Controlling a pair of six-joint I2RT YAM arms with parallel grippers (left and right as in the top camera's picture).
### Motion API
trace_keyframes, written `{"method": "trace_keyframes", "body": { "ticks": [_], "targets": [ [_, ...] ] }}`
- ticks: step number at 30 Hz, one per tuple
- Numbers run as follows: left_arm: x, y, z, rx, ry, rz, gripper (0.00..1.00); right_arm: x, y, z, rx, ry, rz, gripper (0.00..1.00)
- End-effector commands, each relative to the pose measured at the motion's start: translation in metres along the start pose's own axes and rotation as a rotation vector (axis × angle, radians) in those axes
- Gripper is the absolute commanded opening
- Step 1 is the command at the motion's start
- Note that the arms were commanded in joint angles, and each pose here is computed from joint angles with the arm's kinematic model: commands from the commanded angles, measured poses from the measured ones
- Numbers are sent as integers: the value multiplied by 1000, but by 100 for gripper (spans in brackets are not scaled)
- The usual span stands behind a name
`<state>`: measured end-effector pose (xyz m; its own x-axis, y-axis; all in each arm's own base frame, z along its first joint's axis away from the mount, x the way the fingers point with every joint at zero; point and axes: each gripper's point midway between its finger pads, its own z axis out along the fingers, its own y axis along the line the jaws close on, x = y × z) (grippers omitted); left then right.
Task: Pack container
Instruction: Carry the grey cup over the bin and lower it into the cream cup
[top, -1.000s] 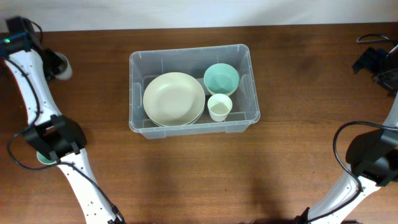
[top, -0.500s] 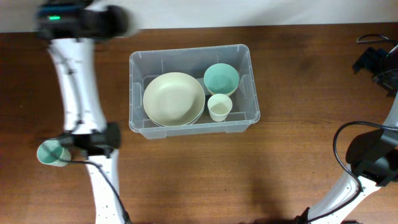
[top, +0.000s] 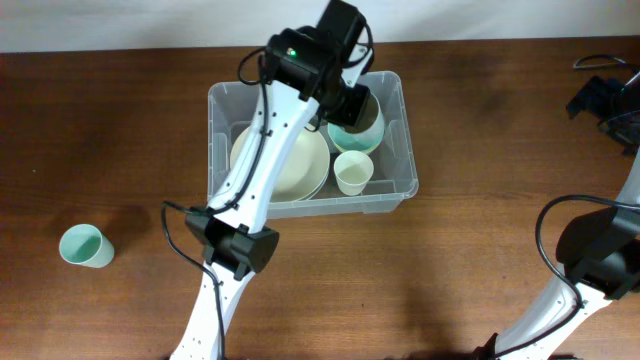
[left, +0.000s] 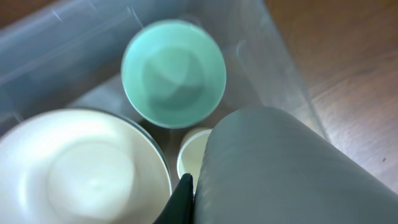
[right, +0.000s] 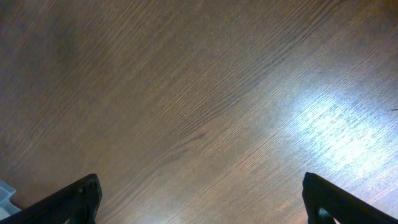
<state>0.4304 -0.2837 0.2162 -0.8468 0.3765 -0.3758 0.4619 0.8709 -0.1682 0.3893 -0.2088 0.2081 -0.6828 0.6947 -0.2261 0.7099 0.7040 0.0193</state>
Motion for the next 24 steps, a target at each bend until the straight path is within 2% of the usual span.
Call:
{"method": "trace_keyframes", "body": {
  "ticks": [1, 14, 22, 24],
  "targets": [
    [14, 5, 2, -24, 61, 6, 1, -1, -5, 2, 14, 3, 6, 99],
    [47, 11, 28, -31, 221, -15, 2, -1, -5, 2, 14, 3, 6, 99],
    [57, 11, 37, -26, 269, -22, 2, -1, -5, 2, 14, 3, 6, 99],
    [56, 11, 37, -26, 267, -22, 6, -1, -5, 2, 14, 3, 6, 99]
  ]
}}
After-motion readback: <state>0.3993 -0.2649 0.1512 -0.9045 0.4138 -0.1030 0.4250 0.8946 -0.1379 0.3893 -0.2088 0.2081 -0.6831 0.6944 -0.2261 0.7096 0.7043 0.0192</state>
